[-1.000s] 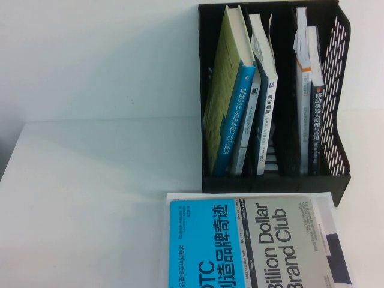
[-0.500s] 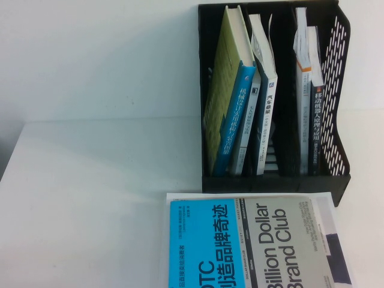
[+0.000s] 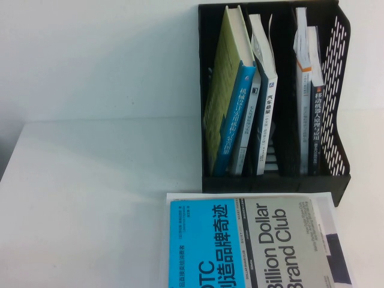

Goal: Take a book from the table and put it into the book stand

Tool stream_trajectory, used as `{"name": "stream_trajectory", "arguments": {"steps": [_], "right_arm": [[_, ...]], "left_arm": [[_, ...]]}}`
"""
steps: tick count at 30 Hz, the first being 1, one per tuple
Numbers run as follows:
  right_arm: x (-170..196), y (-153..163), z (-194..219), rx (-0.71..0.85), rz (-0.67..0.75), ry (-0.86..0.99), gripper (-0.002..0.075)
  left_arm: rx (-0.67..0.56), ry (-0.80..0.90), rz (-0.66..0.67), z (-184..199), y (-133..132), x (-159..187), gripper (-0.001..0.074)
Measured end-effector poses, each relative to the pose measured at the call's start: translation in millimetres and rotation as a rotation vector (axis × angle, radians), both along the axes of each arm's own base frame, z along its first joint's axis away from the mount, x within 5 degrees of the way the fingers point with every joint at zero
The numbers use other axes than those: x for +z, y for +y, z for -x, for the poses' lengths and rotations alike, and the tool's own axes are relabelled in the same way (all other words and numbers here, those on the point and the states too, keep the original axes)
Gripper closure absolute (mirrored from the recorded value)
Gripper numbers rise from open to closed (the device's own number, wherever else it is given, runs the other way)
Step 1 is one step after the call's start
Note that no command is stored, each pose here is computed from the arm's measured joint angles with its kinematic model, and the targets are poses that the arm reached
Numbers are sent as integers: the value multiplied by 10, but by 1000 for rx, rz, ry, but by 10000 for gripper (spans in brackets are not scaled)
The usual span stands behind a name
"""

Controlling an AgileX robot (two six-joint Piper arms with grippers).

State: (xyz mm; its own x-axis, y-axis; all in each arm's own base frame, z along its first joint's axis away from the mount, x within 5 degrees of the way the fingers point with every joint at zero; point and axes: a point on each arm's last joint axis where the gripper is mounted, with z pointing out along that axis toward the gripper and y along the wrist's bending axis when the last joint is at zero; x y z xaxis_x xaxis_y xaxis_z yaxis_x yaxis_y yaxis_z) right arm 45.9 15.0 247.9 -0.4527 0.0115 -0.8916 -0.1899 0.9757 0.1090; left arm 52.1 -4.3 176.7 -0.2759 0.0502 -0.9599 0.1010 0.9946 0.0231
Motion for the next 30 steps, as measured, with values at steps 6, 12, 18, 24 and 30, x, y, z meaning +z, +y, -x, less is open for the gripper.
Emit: {"name": "stream_trajectory", "arguments": {"steps": [6, 12, 18, 24, 30], "right_arm": [[-6, 0, -1, 0, 0, 2, 727], [-5, 0, -1, 0, 0, 1, 727], [-4, 0, -2, 0, 0, 0, 727], [10, -22, 41, -33, -2, -40, 727], [-181, -78, 25, -86, 78, -89, 727]], "left_arm": [[0, 0, 0, 0, 0, 0, 737], [0, 0, 0, 0, 0, 0, 737], [0, 0, 0, 0, 0, 0, 737], [0, 0, 0, 0, 0, 0, 737], [0, 0, 3, 0, -1, 0, 737]]}}
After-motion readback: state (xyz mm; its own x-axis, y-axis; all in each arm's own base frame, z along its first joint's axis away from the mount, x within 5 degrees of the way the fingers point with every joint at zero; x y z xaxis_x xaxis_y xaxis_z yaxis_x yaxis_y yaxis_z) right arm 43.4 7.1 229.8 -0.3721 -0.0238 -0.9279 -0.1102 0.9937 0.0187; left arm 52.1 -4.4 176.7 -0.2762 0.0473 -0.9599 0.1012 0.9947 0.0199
